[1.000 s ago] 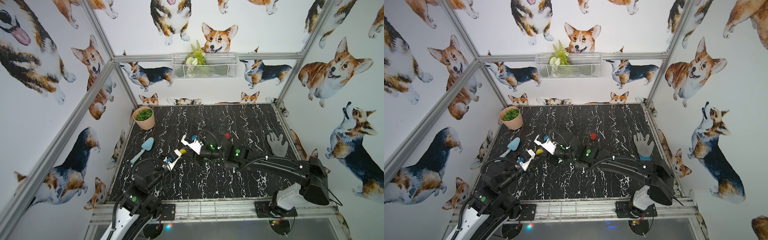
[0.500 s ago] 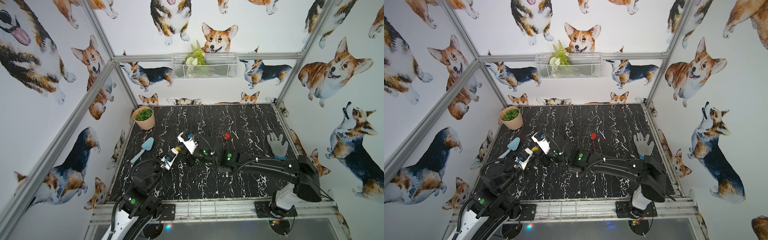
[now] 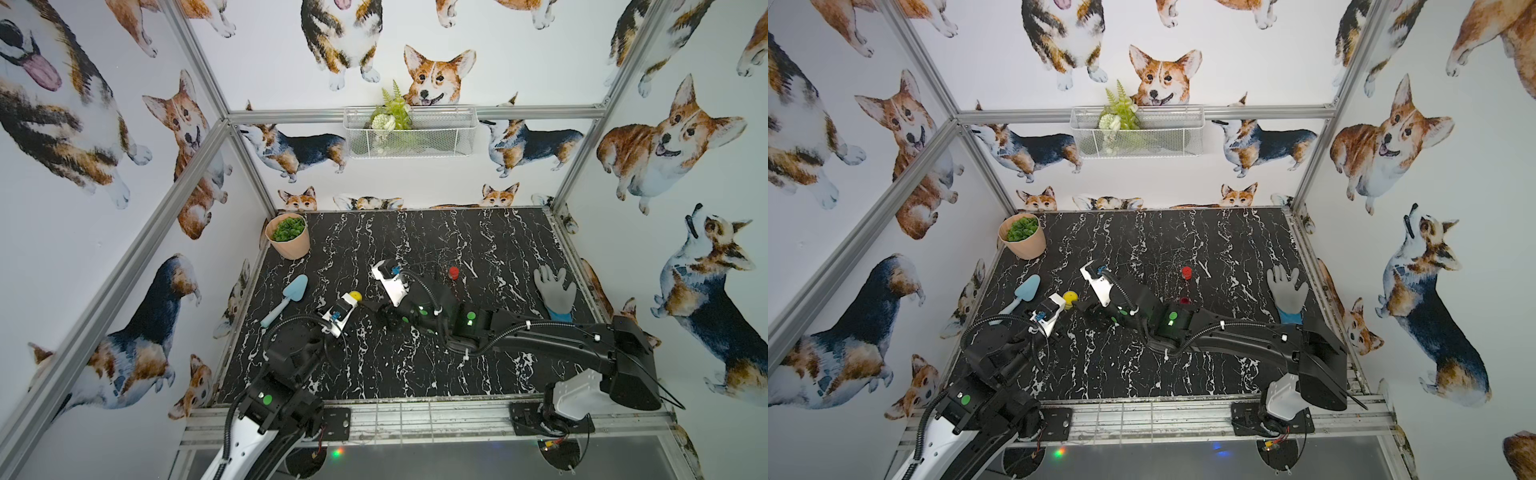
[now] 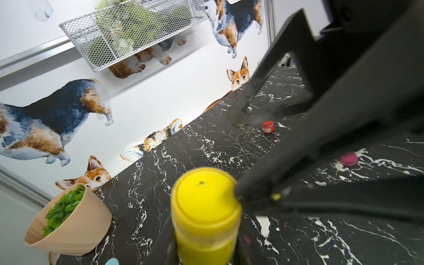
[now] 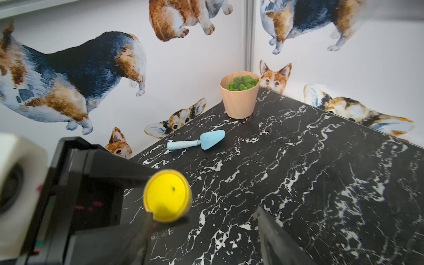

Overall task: Close the paint jar lid
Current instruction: Screw the lid onto the paint jar.

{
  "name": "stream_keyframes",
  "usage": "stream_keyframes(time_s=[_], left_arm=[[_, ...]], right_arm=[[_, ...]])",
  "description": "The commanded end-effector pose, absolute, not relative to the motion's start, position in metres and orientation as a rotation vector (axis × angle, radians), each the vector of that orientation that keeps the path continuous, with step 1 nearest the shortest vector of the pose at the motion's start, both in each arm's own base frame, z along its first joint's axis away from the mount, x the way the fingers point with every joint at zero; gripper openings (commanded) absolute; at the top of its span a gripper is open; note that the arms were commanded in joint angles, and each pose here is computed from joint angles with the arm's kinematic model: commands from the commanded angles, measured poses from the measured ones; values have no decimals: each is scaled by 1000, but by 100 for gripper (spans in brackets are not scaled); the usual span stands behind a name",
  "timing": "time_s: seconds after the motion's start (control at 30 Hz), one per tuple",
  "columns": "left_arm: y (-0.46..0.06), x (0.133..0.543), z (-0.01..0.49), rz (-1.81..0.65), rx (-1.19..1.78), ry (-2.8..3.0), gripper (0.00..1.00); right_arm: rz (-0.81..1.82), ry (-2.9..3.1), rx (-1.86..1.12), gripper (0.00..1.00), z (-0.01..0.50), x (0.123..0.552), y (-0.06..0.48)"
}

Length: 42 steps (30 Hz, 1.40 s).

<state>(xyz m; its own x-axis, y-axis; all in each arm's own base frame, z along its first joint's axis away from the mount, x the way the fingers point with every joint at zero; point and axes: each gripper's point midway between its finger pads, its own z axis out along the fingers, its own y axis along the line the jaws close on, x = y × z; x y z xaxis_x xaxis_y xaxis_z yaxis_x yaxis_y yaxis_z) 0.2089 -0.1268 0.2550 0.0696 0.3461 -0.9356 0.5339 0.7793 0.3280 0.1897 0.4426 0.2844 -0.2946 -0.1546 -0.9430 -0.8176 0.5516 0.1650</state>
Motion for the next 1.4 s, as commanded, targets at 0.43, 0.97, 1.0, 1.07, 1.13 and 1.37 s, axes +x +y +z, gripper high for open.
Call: stream_keyframes(time_s=[0.43, 0.97, 1.0, 1.07, 1.13, 1.37], left_arm=[[-170, 179, 270, -448, 898, 1399, 31], [-180, 170, 268, -533, 947, 1378, 31], [-180, 170, 268, -533, 946, 1377, 31], [-180, 170, 269, -529, 945, 1376, 31], [-180, 171, 269, -526, 944, 1377, 31], [-178, 172, 269, -511, 936, 1379, 31]], right_arm=[[859, 1556, -1243, 73, 303, 154, 402], [918, 1435, -1433, 51, 300, 142, 437], [919, 1434, -1437, 48, 300, 142, 438], [909, 1438, -1451, 44, 299, 142, 438], [906, 1441, -1457, 40, 298, 142, 439], [917, 1449, -1455, 31, 296, 141, 439]])
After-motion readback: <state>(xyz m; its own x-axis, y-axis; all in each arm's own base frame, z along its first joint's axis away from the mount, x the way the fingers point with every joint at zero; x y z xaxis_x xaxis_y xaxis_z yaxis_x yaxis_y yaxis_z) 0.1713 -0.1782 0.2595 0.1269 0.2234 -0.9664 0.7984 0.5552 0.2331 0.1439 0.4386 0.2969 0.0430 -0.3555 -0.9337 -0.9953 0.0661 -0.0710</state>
